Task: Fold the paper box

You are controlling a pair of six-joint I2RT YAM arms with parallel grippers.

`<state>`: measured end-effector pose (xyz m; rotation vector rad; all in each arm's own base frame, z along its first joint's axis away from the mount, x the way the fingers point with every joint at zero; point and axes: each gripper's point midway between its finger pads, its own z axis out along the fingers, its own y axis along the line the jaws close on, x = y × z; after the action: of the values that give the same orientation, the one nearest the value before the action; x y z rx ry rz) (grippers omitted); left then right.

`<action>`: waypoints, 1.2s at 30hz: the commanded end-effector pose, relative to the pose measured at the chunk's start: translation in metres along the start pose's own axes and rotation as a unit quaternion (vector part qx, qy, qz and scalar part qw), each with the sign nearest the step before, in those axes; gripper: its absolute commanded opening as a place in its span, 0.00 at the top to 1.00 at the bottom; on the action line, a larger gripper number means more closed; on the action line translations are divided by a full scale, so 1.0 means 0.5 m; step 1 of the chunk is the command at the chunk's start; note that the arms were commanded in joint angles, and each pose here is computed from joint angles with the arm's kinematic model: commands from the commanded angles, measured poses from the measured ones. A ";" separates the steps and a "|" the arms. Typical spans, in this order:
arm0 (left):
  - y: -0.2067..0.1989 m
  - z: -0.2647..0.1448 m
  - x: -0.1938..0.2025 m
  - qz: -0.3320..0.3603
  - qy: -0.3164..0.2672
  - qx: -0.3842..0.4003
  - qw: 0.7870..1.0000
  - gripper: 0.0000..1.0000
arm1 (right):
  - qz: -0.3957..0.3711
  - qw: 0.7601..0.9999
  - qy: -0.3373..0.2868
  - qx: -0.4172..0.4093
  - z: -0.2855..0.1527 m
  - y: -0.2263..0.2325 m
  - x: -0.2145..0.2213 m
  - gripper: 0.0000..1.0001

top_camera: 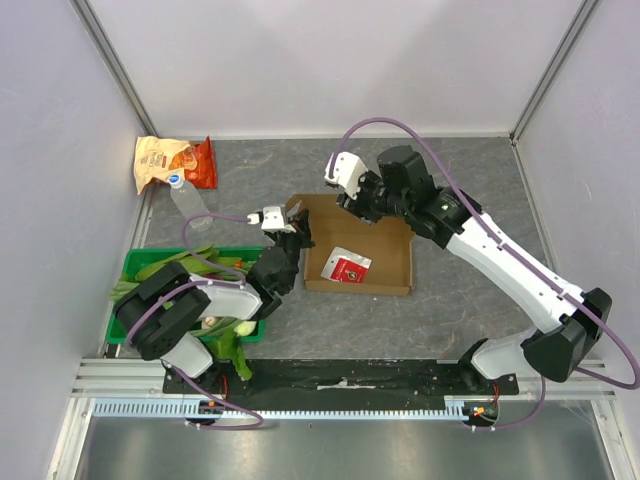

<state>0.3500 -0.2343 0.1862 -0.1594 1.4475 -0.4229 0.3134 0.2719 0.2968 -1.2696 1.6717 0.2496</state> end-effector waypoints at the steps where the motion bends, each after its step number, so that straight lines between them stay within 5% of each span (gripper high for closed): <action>1: 0.036 -0.039 0.062 0.048 0.061 -0.011 0.997 0.84 | -0.012 0.999 -0.024 0.021 0.012 -0.001 -0.004 0.56; 5: 0.033 -0.056 0.068 0.039 0.078 0.004 0.996 0.54 | -0.018 0.999 -0.027 0.039 0.022 0.020 0.014 0.78; 7: 0.027 -0.073 0.057 0.012 0.088 0.016 0.996 0.43 | -0.026 0.998 -0.037 0.051 0.009 0.029 0.009 0.81; 8: 0.028 -0.097 0.089 0.018 0.134 0.029 0.990 0.29 | -0.028 0.998 -0.032 0.054 0.010 0.037 0.022 0.82; 10: 0.003 -0.136 0.057 -0.045 0.157 0.059 0.985 0.24 | -0.029 0.997 -0.034 0.056 -0.002 0.049 0.026 0.82; 11: 0.000 -0.180 0.082 -0.043 0.216 0.085 0.972 0.24 | -0.031 0.998 -0.028 0.050 -0.003 0.066 0.038 0.81; 13: -0.023 -0.236 0.006 -0.109 0.209 0.131 0.963 0.25 | -0.027 0.998 -0.020 0.054 -0.003 0.078 0.054 0.78; 15: -0.032 -0.315 0.004 -0.094 0.260 0.197 0.941 0.27 | -0.024 0.999 -0.007 0.037 0.008 0.112 0.083 0.72; 16: -0.051 -0.347 -0.079 -0.113 0.211 0.252 0.938 0.27 | -0.012 0.999 -0.001 0.034 0.011 0.123 0.091 0.70; 22: -0.098 -0.468 -0.205 -0.091 0.248 0.372 0.890 0.36 | 0.065 0.997 0.043 -0.001 0.038 0.213 0.176 0.58; 26: -0.156 -0.390 -0.189 -0.080 0.309 0.337 0.886 0.37 | 0.189 0.981 0.042 -0.029 0.041 0.282 0.221 0.38; 29: -0.199 -0.315 -0.199 -0.072 0.286 0.327 0.898 0.37 | 0.299 0.951 0.067 -0.040 0.047 0.336 0.274 0.26; 33: -0.206 -0.200 -0.047 -0.062 0.357 0.275 0.890 0.39 | 0.422 0.902 0.074 -0.057 0.026 0.381 0.289 0.19; 36: -0.205 -0.168 0.013 -0.109 0.369 0.291 0.876 0.52 | 0.483 0.874 0.025 -0.048 -0.021 0.369 0.265 0.16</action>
<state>0.2291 -0.3025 0.2242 0.3963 1.9992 -1.0428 0.1892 0.2690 0.1197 -0.6834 2.1499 0.6787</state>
